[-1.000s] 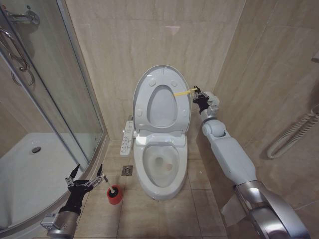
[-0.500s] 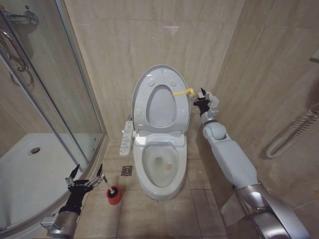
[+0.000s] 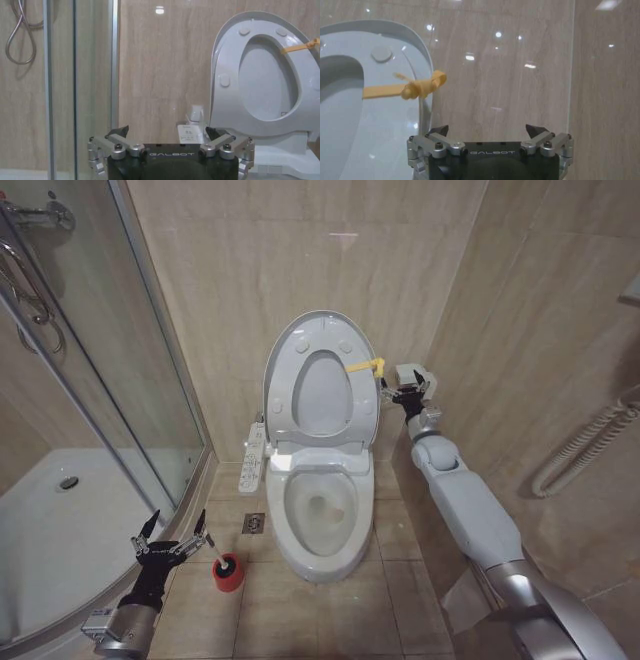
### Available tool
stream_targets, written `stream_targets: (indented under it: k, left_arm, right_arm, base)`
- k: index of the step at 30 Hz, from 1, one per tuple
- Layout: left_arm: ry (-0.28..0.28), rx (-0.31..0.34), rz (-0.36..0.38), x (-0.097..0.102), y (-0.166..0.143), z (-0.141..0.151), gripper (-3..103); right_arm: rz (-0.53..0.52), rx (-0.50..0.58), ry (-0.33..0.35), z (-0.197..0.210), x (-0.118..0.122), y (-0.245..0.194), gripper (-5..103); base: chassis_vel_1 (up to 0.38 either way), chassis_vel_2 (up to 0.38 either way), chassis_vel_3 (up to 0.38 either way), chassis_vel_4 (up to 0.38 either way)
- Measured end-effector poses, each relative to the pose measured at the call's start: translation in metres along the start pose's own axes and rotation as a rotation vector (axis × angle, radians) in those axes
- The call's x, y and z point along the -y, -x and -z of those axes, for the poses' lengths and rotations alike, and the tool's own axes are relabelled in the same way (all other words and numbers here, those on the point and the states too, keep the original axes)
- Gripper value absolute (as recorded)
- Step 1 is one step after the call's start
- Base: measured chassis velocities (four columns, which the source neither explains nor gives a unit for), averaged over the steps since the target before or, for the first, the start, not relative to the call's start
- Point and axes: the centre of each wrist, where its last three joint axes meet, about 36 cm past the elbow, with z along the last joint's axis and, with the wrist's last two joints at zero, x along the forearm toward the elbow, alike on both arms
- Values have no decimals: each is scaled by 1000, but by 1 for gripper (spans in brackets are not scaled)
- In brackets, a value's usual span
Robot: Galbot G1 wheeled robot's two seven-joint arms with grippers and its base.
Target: Open the toilet lid, clean the toilet bowl with a toilet brush, close the toilet lid, and flush.
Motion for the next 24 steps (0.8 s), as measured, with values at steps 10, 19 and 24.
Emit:
stream_targets:
  k: [10, 19, 24]
  left_arm:
    - [0, 0, 0, 0, 0, 0, 100]
    - [0, 0, 0, 0, 0, 0, 100]
    - [0, 0, 0, 0, 0, 0, 100]
  right_arm:
    - [0, -20, -15, -13, 6, -18, 100]
    - [-17, -33, -19, -18, 17, -49, 100]
    - [-38, -42, -4, -15, 18, -83, 100]
  base:
    - [0, 0, 0, 0]
    - [0, 0, 0, 0]
    - [0, 0, 0, 0]
